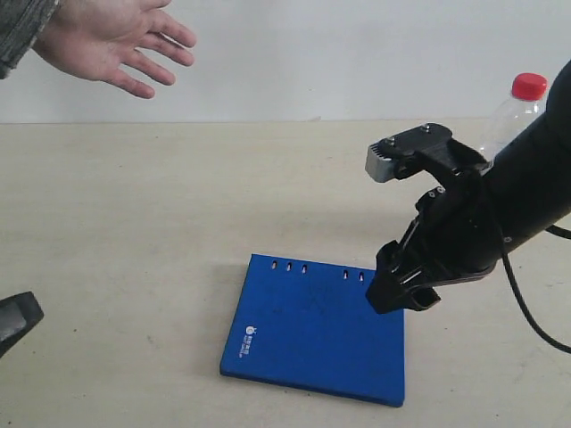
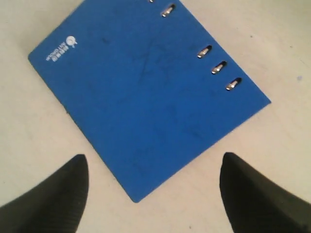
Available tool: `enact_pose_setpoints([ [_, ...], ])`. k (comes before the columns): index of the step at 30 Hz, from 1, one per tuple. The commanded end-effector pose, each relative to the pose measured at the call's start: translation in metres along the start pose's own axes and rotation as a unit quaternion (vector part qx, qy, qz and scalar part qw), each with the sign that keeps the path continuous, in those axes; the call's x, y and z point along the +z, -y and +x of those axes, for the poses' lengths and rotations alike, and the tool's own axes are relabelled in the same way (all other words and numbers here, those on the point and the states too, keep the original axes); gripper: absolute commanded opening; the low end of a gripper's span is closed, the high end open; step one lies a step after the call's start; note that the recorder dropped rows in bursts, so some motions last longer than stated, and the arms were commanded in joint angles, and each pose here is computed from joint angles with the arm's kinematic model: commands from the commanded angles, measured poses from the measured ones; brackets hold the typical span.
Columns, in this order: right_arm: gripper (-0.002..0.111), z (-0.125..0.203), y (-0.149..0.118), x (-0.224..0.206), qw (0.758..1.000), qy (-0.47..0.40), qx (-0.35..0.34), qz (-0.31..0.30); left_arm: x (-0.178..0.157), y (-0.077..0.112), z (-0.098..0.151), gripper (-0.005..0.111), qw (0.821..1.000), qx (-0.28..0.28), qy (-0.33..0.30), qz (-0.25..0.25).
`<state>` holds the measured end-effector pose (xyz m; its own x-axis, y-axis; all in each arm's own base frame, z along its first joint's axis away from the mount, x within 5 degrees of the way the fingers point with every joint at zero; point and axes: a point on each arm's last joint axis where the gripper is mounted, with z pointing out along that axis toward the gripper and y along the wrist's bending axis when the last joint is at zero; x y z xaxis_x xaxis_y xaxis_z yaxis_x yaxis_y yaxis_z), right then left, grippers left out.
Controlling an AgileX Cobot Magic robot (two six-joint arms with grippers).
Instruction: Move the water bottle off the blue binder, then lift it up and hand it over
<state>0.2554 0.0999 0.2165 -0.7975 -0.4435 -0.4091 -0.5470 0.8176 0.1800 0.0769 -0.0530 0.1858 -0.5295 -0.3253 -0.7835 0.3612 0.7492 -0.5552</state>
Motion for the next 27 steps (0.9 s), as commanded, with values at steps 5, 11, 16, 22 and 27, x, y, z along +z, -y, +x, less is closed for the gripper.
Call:
enact_pose_setpoints([
  [5, 0.067, 0.001, 0.008, 0.014, 1.000, -0.015, 0.018, 0.014, 0.020, -0.015, 0.010, 0.057, 0.988, 0.105, -0.110, -0.008],
  [11, 0.067, 0.007, 0.030, 0.031, 0.995, -0.041, 0.085, 0.009, 0.037, -0.027, 0.012, 0.057, 0.980, 0.092, -0.176, -0.013],
  [16, 0.067, 0.008, 0.041, 0.030, 0.994, -0.028, 0.105, -0.002, 0.061, -0.029, -0.003, 0.057, 0.975, 0.091, -0.199, 0.022],
  [22, 0.067, 0.012, 0.039, 0.054, 0.987, -0.049, 0.124, -0.093, 0.093, -0.040, -0.005, 0.057, 0.965, 0.062, -0.249, 0.060],
  [27, 0.067, 0.008, 0.049, 0.063, 0.989, -0.018, 0.133, -0.058, 0.125, -0.045, -0.004, 0.057, 0.954, 0.017, -0.273, 0.122],
])
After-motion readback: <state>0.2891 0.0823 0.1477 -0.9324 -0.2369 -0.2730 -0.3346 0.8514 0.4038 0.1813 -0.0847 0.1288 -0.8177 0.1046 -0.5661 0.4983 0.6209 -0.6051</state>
